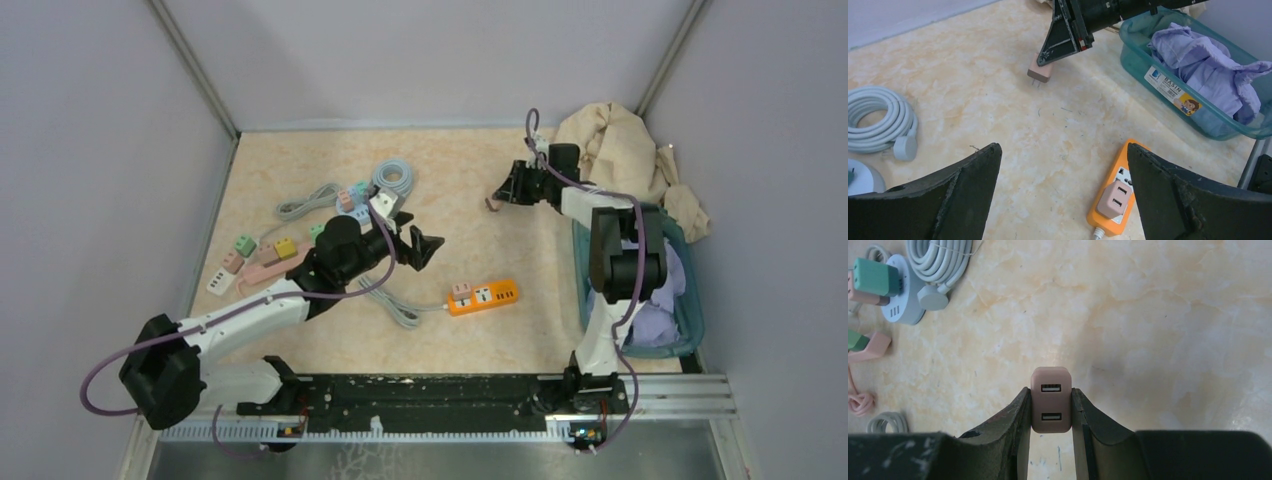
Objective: Pull the plug off the socket
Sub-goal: Place the plug at the center of the board.
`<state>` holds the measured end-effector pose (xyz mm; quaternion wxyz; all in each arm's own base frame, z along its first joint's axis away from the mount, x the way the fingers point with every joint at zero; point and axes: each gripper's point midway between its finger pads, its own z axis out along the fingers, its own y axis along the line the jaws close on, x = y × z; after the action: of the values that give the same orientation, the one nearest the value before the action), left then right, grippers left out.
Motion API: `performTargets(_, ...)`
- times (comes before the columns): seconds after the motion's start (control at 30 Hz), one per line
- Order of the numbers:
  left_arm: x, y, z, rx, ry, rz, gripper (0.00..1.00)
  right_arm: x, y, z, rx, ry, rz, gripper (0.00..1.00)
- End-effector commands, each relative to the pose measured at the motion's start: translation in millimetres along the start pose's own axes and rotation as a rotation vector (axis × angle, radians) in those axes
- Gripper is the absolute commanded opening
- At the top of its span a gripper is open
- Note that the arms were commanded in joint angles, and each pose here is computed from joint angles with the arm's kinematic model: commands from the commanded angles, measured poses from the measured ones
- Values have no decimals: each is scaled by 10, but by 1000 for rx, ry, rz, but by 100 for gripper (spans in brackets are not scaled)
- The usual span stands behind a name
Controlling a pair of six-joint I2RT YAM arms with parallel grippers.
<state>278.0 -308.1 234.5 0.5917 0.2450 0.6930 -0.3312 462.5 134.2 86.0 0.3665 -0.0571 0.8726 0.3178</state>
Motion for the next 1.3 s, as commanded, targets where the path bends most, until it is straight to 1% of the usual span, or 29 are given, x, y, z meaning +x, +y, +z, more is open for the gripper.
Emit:
performTargets(0.0,36,19,-63,-8,-3,-53,100,-341,-95,60,23,-67,-49,25)
performTargets(0.13,118,83,-90,-44,15,-91,100,-409,-192,132,41,-74,-54,30)
performTargets(0.4,198,122,-122,-56,29,-127,100,-417,-352,221,68,-66,-51,44)
performTargets(0.6,201,128,-127,-51,27,-132,100,-523,-399,148,77,-79,-70,54)
performTargets(0.7,155,140,-138,-52,8,-154,100,-612,-376,51,63,-88,-101,54)
performTargets(0.9,-27,182,-213,-26,-87,-223,100,-679,-200,-158,2,-73,-206,55)
performTargets(1.07,-100,176,-229,12,-97,-253,100,-622,45,-330,-82,-50,-271,56)
performTargets(1.27,-118,92,-234,81,-93,-240,100,-546,371,-632,-171,-49,-375,56)
